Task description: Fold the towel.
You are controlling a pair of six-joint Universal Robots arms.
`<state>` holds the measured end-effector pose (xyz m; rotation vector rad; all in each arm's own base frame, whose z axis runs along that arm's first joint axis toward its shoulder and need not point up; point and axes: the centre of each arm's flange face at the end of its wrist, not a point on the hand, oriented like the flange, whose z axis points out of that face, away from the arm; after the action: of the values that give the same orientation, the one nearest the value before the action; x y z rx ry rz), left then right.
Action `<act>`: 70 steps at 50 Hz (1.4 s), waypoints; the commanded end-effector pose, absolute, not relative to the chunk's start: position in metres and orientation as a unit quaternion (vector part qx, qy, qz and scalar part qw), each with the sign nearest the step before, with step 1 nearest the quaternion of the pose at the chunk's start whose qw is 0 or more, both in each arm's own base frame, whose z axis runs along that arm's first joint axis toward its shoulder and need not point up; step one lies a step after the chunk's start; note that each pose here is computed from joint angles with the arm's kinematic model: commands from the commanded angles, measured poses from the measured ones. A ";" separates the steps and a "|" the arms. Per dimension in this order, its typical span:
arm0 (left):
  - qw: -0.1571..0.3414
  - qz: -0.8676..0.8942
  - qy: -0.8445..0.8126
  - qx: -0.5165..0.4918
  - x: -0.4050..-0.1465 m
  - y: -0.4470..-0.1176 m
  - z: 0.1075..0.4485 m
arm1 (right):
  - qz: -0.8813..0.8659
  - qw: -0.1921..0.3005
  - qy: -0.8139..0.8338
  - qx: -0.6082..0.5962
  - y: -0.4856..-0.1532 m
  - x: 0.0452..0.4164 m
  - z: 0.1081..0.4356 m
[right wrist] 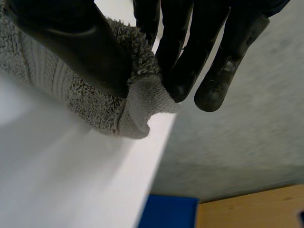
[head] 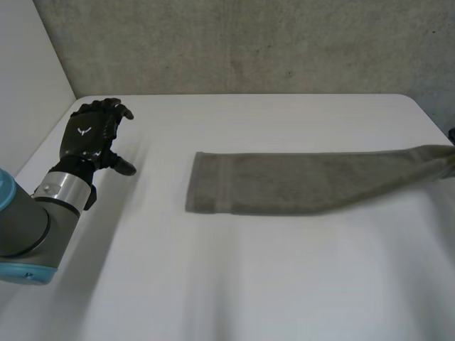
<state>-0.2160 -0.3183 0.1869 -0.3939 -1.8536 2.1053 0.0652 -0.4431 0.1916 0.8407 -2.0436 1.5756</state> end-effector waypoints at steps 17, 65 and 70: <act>0.157 0.732 -0.648 -0.141 -0.218 -0.315 0.185 | 0.666 0.038 -0.549 0.504 -0.279 0.413 0.212; 0.164 0.727 -0.649 -0.155 -0.226 -0.309 0.180 | 0.547 -0.033 -0.769 0.330 -0.325 0.249 0.127; 0.167 0.727 -0.647 -0.157 -0.229 -0.307 0.180 | 0.559 -0.036 -0.765 0.319 -0.330 0.248 0.134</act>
<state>-0.2265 -0.3094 0.1794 -0.4398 -1.8508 2.0713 0.2475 -0.3246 0.1279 1.0529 -2.4736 1.7600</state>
